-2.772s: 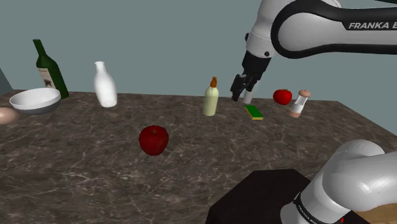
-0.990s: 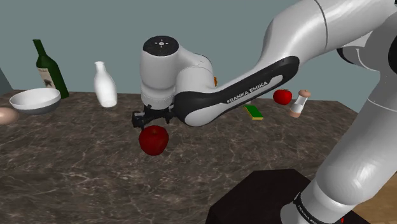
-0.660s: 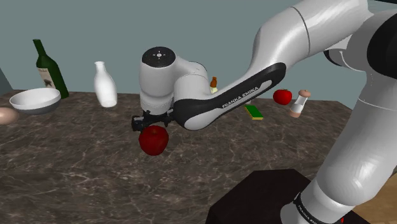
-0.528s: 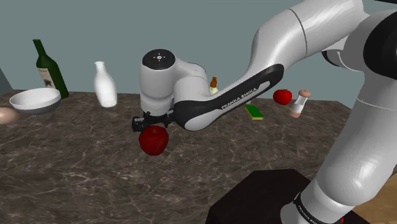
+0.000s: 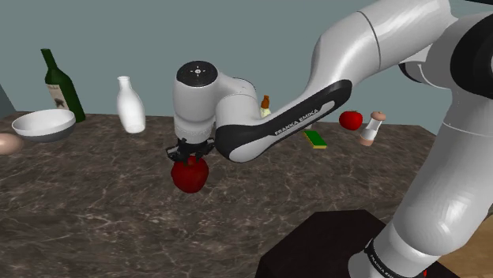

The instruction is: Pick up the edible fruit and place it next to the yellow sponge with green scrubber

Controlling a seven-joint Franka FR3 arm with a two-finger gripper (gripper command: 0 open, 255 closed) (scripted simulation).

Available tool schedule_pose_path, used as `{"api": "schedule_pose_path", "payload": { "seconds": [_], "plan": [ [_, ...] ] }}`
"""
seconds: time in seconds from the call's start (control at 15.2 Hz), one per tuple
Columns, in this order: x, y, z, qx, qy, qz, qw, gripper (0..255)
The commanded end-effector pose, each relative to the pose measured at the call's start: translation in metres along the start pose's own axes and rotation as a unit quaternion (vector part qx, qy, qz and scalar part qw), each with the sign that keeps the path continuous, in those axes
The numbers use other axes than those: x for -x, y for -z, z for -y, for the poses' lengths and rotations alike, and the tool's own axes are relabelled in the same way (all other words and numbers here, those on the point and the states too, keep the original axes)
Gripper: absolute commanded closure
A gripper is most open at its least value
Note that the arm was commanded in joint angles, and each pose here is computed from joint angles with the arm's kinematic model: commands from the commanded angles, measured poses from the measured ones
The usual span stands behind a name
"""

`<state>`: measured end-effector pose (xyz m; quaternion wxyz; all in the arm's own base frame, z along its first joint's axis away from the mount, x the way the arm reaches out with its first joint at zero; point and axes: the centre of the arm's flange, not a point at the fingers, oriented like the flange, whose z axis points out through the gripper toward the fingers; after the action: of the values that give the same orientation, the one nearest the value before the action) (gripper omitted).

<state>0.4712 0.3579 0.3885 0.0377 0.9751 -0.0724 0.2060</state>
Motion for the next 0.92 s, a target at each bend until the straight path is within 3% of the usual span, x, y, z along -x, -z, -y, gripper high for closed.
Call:
{"api": "schedule_pose_path", "payload": {
  "seconds": [0.0,0.46,0.86],
  "plan": [
    [0.001,-0.002,0.000,0.000,0.000,0.002,1.0000,255],
    [0.001,-0.002,0.000,0.000,0.000,0.002,1.0000,255],
    [-0.012,0.027,-0.001,0.000,0.000,0.002,1.0000,255]
  ]
}}
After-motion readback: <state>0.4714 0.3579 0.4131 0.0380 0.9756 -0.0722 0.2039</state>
